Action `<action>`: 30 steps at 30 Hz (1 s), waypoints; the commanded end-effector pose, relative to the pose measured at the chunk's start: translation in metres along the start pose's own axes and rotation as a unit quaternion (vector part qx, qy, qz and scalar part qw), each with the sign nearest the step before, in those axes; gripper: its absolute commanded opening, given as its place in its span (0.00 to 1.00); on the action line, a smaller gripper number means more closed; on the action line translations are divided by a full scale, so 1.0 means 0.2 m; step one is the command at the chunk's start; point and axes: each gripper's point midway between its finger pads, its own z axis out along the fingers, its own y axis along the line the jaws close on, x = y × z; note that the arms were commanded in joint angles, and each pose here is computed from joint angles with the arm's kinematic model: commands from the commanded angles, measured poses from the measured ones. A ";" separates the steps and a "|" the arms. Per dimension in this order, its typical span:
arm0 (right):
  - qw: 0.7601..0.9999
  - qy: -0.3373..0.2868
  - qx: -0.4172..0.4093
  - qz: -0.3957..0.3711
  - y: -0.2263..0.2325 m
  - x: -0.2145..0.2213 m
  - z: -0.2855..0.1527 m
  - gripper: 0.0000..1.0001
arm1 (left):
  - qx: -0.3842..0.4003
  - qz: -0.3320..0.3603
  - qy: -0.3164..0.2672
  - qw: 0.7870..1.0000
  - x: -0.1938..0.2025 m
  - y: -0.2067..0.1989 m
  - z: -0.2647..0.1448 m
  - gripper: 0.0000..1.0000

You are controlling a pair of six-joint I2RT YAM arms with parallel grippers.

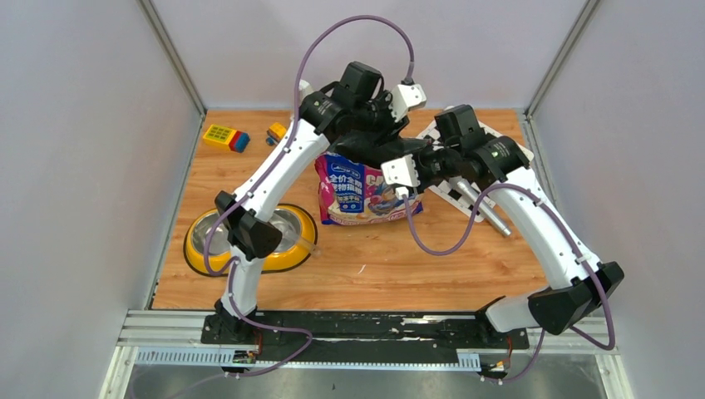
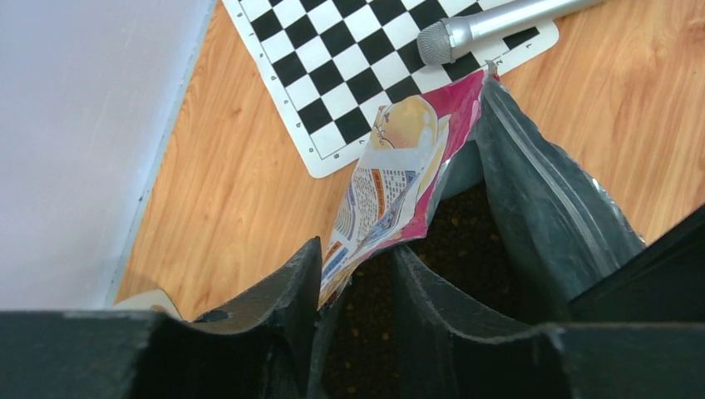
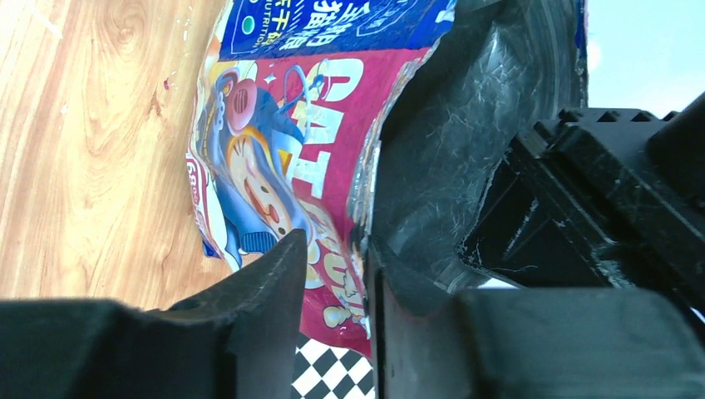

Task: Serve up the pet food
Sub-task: Adjust the pet food bag at the center of the board.

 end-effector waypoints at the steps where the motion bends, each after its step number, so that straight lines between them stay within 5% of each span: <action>1: 0.999 -0.036 0.024 -0.018 -0.05 -0.10 -0.05 0.27 | -0.008 0.020 -0.006 1.000 -0.05 0.00 0.01 0.40; 5: 0.999 -0.028 0.020 -0.017 -0.03 -0.09 -0.05 0.08 | -0.045 0.015 -0.005 0.999 -0.06 0.06 0.03 0.26; 10: 0.999 -0.025 0.020 -0.015 -0.02 -0.10 -0.06 0.00 | -0.126 -0.002 -0.025 0.992 -0.13 0.20 0.00 0.02; 21: 0.998 -0.042 0.049 -0.014 -0.11 -0.20 -0.15 0.00 | -0.225 -0.036 -0.079 0.970 -0.28 0.36 -0.17 0.00; 23: 0.998 -0.043 0.043 -0.015 -0.10 -0.19 -0.13 0.01 | -0.216 -0.035 -0.077 0.973 -0.28 0.34 -0.17 0.11; 25: 0.998 -0.044 0.035 -0.014 -0.08 -0.18 -0.09 0.34 | -0.201 -0.033 -0.067 0.977 -0.25 0.31 -0.17 0.42; 26: 0.998 -0.046 0.031 -0.014 -0.07 -0.18 -0.08 0.50 | -0.194 -0.032 -0.068 0.978 -0.26 0.30 -0.18 0.65; 27: 0.998 -0.049 0.030 -0.015 -0.07 -0.19 -0.06 0.63 | -0.190 -0.029 -0.061 0.980 -0.24 0.28 -0.19 0.74; 28: 0.998 -0.054 0.029 -0.015 -0.07 -0.20 -0.05 0.69 | -0.187 -0.025 -0.064 0.980 -0.25 0.27 -0.23 0.88; 30: 0.998 -0.063 0.027 -0.012 -0.08 -0.22 -0.02 0.74 | -0.183 -0.018 -0.058 0.981 -0.24 0.26 -0.26 0.98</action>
